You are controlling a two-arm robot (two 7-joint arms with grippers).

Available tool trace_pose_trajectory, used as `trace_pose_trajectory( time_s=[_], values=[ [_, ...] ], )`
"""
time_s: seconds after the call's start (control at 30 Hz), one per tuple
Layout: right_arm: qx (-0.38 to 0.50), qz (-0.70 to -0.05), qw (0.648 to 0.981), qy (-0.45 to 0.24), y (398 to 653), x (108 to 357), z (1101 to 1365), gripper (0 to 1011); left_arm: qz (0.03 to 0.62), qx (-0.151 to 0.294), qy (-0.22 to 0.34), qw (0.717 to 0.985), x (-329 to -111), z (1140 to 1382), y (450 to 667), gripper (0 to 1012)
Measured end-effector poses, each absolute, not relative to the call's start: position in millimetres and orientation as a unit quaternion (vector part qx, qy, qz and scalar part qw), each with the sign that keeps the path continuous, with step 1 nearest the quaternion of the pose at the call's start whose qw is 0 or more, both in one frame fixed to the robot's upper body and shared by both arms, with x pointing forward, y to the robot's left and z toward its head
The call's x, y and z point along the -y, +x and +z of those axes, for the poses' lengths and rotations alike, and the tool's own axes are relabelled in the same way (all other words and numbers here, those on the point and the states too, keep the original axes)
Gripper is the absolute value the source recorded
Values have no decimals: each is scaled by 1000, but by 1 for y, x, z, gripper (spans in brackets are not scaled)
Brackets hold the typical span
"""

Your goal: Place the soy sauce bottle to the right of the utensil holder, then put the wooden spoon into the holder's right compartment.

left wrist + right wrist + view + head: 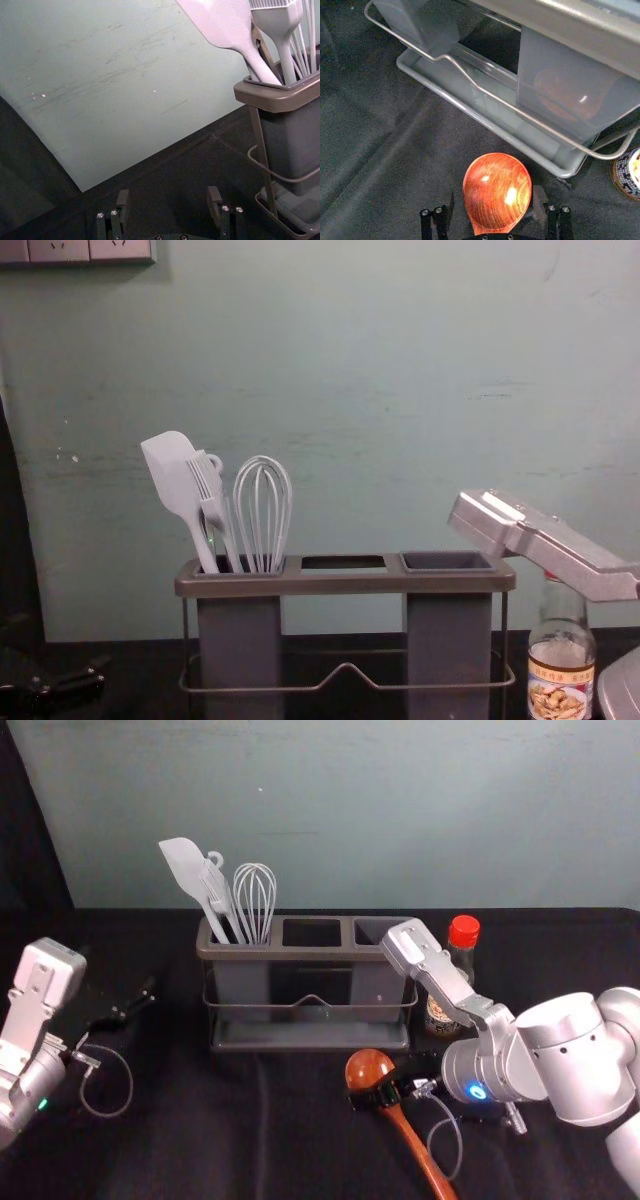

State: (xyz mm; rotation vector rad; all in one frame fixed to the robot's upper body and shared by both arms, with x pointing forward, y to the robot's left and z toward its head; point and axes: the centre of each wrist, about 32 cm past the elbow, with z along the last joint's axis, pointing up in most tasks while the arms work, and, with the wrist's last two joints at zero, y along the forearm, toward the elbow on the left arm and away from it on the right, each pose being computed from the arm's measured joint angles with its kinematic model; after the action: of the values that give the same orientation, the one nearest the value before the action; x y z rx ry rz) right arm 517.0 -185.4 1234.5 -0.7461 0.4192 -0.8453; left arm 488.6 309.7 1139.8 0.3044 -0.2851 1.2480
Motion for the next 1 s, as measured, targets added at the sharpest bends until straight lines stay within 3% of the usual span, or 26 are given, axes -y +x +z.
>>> trace_pose_trajectory(
  time_s=[1.0],
  values=[
    [-173, -394, 825, -368, 525, 179, 1235, 1003, 580, 132, 141, 791, -310, 1140, 489, 1012]
  ],
)
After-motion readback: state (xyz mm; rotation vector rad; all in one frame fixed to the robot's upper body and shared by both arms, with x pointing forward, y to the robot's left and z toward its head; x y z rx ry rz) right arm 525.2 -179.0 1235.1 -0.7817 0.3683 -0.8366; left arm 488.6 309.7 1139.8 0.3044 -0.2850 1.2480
